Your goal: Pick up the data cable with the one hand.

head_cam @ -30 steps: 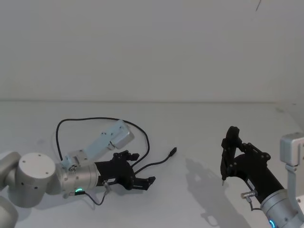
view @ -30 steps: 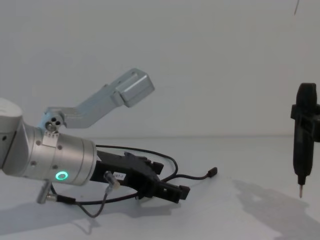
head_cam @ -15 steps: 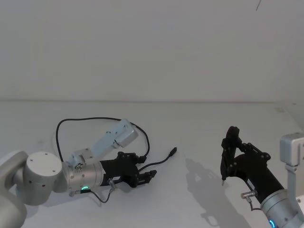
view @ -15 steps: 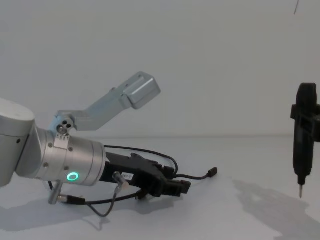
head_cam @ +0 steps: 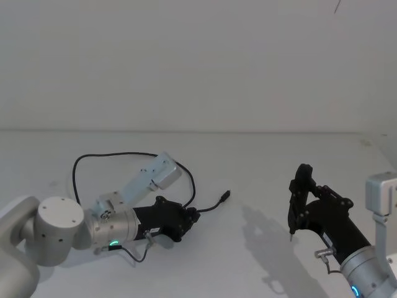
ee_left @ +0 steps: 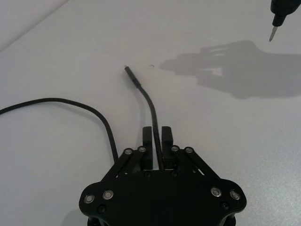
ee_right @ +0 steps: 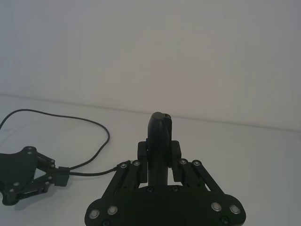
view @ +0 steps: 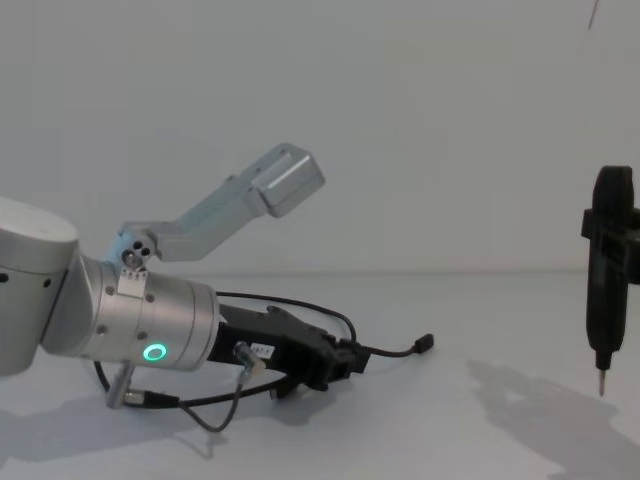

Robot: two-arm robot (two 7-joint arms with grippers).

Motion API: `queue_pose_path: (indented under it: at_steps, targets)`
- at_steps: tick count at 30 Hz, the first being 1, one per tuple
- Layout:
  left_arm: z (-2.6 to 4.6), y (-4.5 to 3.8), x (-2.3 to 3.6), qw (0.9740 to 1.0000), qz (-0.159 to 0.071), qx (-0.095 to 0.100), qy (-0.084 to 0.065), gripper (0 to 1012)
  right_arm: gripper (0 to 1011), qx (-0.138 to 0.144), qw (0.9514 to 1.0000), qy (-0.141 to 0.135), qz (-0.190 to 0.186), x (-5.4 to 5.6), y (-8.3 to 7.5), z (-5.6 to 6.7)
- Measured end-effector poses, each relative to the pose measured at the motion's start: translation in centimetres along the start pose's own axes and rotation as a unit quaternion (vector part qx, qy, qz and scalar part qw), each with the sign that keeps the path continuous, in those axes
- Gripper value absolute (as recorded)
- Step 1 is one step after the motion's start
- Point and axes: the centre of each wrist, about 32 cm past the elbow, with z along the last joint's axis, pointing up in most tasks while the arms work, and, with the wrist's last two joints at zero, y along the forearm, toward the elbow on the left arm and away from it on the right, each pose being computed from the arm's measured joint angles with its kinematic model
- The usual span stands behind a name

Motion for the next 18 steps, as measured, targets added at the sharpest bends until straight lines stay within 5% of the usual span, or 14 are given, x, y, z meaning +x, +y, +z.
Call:
queue_pose_path:
  at_steps: [9, 18]
  targets:
    - [0.16, -0.02, -0.03, 1.0, -0.005, -0.004, 0.004, 40, 279, 0.0, 1.0, 0.0, 0.0, 0.0, 0.0, 0.0]
    - [1.29, 1.1, 0.59, 0.9995, -0.026, -0.018, 0.0, 40, 279, 0.0, 1.0, 0.0, 0.0, 0.0, 0.0, 0.0]
